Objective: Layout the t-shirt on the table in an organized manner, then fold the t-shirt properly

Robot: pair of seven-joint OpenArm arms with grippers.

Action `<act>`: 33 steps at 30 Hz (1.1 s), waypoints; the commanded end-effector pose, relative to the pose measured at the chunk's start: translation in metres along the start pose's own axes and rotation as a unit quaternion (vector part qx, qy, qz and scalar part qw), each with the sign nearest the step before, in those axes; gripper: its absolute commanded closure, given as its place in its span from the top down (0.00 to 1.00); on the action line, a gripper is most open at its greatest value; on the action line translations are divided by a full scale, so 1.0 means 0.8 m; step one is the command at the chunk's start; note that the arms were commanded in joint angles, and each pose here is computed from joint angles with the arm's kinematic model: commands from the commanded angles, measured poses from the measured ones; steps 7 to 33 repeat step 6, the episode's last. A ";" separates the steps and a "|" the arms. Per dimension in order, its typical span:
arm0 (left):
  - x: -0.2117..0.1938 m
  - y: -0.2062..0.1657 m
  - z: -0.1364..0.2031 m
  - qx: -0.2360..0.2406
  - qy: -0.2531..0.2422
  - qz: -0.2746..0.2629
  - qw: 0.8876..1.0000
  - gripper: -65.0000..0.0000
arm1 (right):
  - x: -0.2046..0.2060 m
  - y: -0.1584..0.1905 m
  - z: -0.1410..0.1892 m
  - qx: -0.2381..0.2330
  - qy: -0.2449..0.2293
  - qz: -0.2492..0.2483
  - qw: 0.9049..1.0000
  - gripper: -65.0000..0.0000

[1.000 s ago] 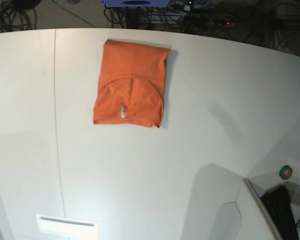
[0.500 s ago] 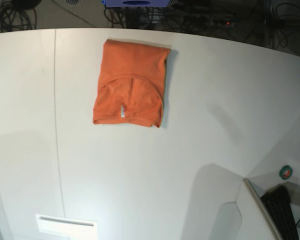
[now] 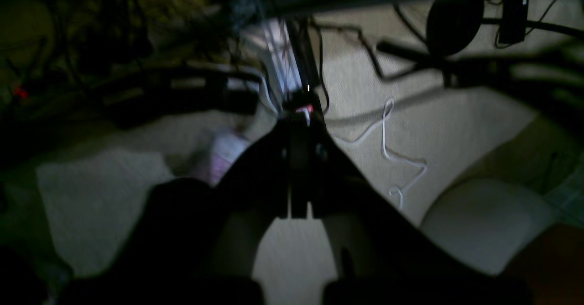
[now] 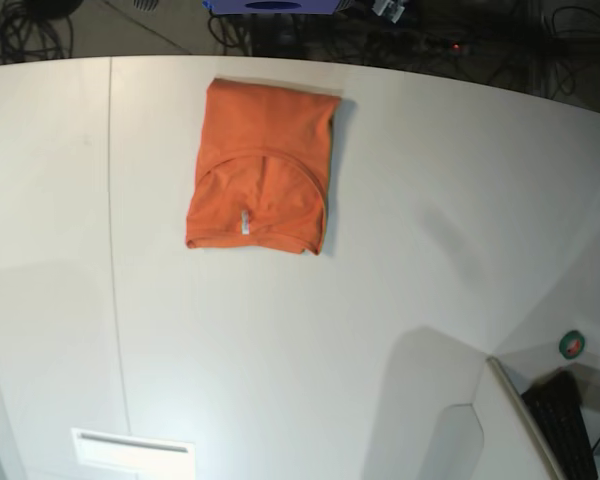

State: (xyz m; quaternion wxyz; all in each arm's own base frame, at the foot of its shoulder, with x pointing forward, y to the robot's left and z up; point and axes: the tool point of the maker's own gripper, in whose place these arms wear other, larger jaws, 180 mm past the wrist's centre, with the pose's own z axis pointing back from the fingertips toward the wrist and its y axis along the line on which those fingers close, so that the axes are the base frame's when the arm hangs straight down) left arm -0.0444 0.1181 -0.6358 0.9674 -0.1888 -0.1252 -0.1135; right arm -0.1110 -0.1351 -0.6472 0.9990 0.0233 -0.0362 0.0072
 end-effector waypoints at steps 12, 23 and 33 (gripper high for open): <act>0.001 -0.020 -0.005 -0.013 -0.009 0.014 1.000 0.00 | -0.019 -0.006 0.005 -0.005 0.014 0.003 1.000 0.00; 0.001 -0.020 -0.005 -0.013 -0.009 0.014 1.000 0.00 | -0.019 -0.006 0.005 -0.005 0.014 0.003 1.000 0.00; 0.001 -0.020 -0.005 -0.013 -0.009 0.014 1.000 0.00 | -0.019 -0.006 0.005 -0.005 0.014 0.003 1.000 0.00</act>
